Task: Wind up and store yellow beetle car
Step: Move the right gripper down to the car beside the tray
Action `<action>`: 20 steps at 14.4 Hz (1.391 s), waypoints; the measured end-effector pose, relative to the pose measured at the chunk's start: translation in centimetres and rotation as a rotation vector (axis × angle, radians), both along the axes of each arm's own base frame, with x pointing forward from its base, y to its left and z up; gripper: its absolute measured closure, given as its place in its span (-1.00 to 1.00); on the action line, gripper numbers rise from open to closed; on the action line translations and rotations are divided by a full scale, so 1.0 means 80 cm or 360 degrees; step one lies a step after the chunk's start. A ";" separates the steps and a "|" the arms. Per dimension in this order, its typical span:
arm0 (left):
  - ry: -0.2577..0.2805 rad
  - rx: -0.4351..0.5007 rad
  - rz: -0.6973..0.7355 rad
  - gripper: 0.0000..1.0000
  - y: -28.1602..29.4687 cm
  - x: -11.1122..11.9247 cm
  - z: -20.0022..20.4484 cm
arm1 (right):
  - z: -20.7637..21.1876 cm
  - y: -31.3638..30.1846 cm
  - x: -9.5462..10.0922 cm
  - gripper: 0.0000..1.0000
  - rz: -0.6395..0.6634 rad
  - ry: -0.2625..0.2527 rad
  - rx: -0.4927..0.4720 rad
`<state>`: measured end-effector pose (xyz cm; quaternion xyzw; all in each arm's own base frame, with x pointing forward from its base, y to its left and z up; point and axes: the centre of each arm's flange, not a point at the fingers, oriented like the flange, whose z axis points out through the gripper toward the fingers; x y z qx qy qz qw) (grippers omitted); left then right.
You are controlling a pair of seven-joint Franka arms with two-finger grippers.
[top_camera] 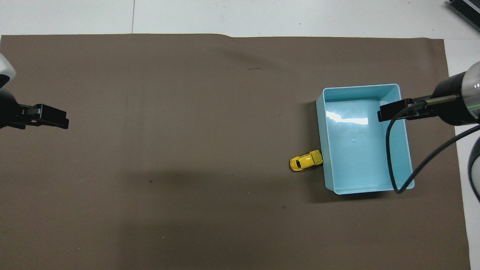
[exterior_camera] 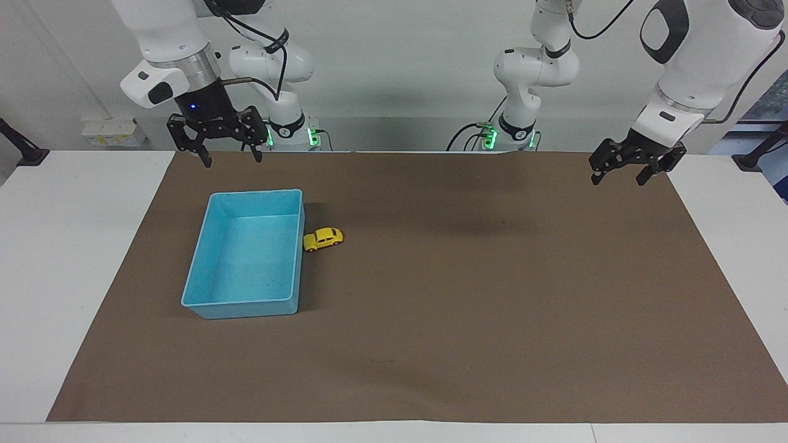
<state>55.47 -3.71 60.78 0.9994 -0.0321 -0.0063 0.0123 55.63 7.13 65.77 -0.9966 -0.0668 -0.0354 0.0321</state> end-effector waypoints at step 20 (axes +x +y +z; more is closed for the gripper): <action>0.0001 0.0000 0.0001 -1.00 0.000 0.000 0.000 | -0.162 0.115 -0.026 -1.00 0.1899 -0.0002 -0.0040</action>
